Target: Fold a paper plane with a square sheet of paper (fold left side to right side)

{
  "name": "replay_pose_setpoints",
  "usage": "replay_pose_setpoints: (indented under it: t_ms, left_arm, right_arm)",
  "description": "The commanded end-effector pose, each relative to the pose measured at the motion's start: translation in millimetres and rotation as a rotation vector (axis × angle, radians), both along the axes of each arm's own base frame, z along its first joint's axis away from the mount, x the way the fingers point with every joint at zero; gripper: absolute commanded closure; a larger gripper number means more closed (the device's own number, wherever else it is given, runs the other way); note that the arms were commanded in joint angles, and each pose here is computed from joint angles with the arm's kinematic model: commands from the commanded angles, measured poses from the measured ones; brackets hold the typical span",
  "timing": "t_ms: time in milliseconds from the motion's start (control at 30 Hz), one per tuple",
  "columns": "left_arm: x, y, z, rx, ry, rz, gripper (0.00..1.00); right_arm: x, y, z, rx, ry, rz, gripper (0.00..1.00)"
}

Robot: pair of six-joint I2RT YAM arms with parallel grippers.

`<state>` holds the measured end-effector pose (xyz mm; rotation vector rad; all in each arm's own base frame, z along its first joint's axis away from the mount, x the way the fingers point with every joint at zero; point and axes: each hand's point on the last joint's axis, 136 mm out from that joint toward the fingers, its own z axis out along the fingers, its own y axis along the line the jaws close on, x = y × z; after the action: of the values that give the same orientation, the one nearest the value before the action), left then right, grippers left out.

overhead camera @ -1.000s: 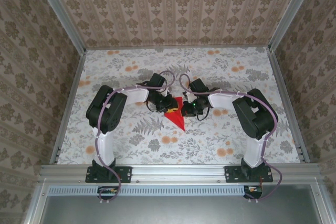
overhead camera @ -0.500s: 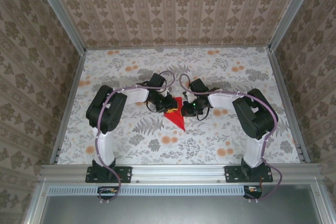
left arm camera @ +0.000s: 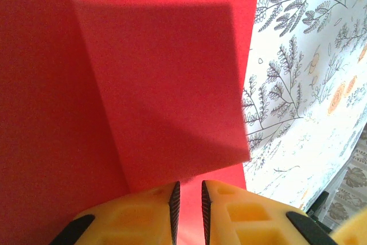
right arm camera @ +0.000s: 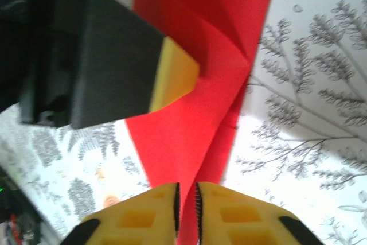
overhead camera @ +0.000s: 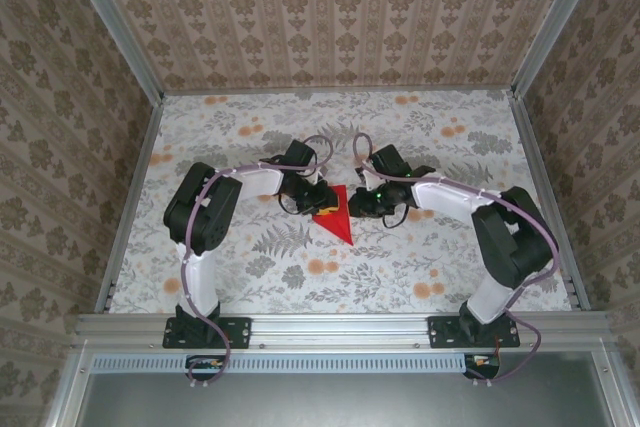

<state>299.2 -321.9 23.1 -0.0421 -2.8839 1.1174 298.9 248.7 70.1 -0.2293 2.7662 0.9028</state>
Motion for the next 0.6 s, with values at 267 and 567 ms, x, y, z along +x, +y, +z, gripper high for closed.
replay_pose_setpoints:
  t_ms: [267, 567]
  left_arm:
    - [-13, 20, -23, 0.099, 0.044, 0.01, 0.79]
    - [-14, 20, -23, 0.1, 0.045, 0.008, 0.79]
  right_arm:
    - [-22, 46, -7, 0.175, 0.127, 0.056, 0.93]
    - [-30, 42, -36, 0.078, 0.175, 0.078, 0.94]
